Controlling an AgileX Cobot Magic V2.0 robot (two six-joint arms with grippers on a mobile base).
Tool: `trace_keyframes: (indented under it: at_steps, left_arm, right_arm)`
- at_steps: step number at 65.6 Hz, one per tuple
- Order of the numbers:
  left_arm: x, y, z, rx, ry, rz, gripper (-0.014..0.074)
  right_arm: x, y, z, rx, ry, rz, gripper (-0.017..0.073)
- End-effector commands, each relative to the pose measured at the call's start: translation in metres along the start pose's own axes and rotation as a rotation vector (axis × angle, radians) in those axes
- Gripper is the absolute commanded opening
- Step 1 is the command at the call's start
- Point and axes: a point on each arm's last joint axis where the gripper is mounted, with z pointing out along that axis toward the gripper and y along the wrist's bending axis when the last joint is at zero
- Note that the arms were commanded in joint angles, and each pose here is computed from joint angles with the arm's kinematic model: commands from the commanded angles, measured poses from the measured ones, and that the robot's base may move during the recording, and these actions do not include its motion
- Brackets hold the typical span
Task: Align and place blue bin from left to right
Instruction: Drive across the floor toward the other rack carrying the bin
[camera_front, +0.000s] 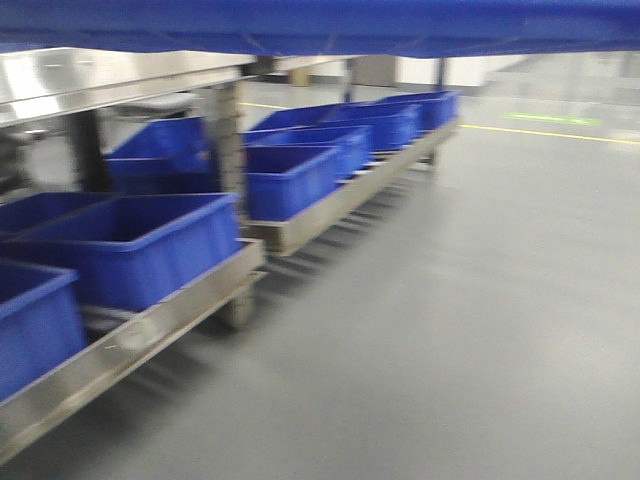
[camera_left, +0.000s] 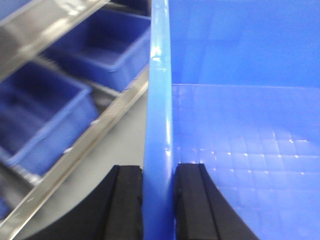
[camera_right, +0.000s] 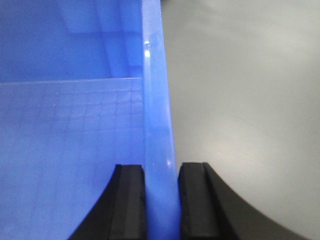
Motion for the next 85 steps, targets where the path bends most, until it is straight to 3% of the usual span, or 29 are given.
trace_keyframes:
  at_steps: [1, 85]
  left_arm:
    - [-0.0048, -0.0109, -0.0089, 0.129, -0.056, -0.006, -0.0111]
    - [-0.0048, -0.0109, -0.0089, 0.129, -0.056, -0.006, -0.0111]
  right_arm:
    - [-0.0138, 0.0115, -0.0087, -0.150, -0.149, 0.005, -0.0166]
    - [-0.0138, 0.0115, -0.0087, -0.150, -0.149, 0.005, -0.0166]
